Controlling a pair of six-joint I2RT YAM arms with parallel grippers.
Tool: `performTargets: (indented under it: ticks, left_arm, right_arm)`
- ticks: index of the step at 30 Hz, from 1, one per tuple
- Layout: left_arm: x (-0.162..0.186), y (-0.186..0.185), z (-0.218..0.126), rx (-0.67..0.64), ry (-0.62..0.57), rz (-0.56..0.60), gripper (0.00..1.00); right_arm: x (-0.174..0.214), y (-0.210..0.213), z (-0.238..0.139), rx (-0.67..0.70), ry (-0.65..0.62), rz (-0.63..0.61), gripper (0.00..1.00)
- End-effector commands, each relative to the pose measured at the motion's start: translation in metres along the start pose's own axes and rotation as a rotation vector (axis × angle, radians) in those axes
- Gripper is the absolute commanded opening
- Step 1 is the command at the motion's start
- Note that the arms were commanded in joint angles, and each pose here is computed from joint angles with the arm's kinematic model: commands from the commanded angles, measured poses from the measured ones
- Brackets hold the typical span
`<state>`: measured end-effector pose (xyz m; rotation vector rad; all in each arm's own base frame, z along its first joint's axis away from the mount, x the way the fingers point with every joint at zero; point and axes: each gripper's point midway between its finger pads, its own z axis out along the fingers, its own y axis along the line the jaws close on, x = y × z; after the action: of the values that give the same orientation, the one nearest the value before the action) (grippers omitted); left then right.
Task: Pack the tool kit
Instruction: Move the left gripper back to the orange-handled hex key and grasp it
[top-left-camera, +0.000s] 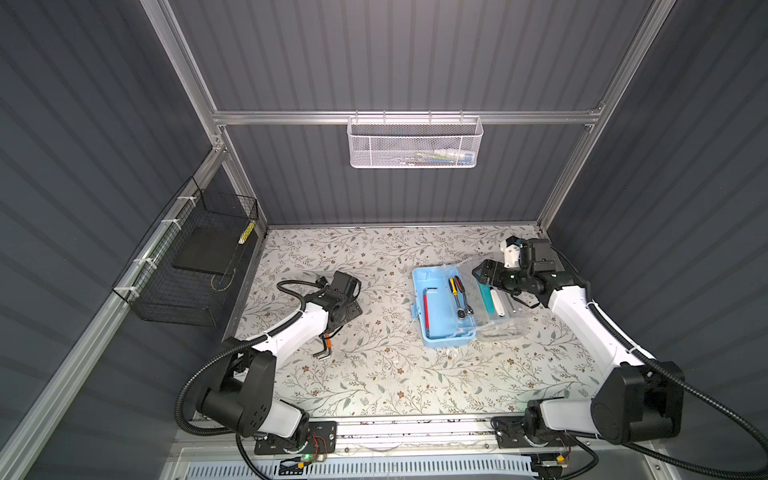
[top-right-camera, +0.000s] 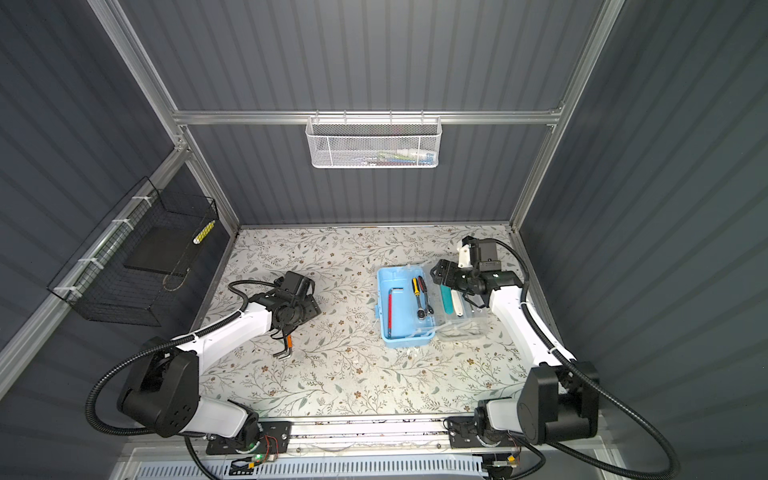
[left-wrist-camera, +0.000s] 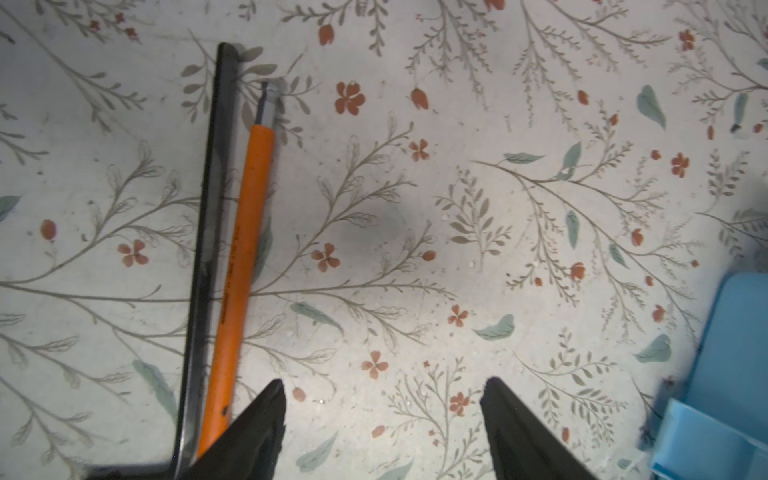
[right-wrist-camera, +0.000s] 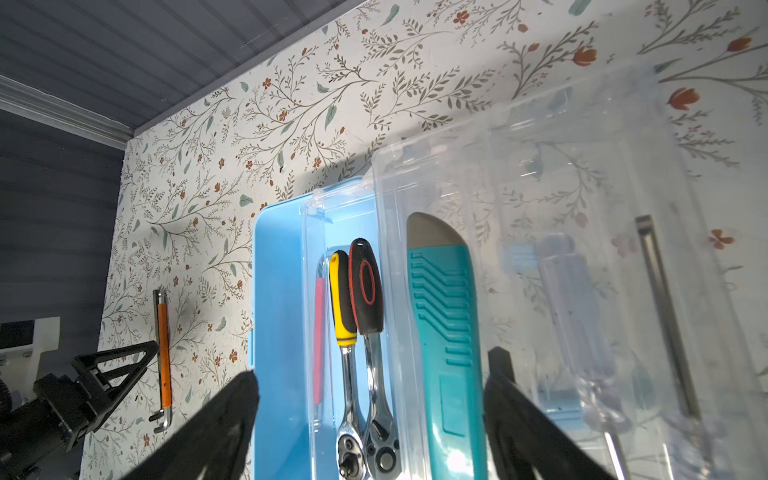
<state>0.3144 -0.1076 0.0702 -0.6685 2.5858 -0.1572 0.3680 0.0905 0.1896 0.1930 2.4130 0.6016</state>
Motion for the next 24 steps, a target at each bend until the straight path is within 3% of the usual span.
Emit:
performTargets:
  ticks: [1,24]
  left_arm:
    - [0.004,0.021,0.001,-0.057,0.009,0.013,0.75]
    - [0.029,0.054,0.022,-0.108,0.079,0.023,0.61]
  right_arm:
    - [0.004,0.0,-0.002,-0.001,0.006,0.006,0.86]
    - [-0.003,0.003,-0.001,-0.005,0.001,0.014,0.85]
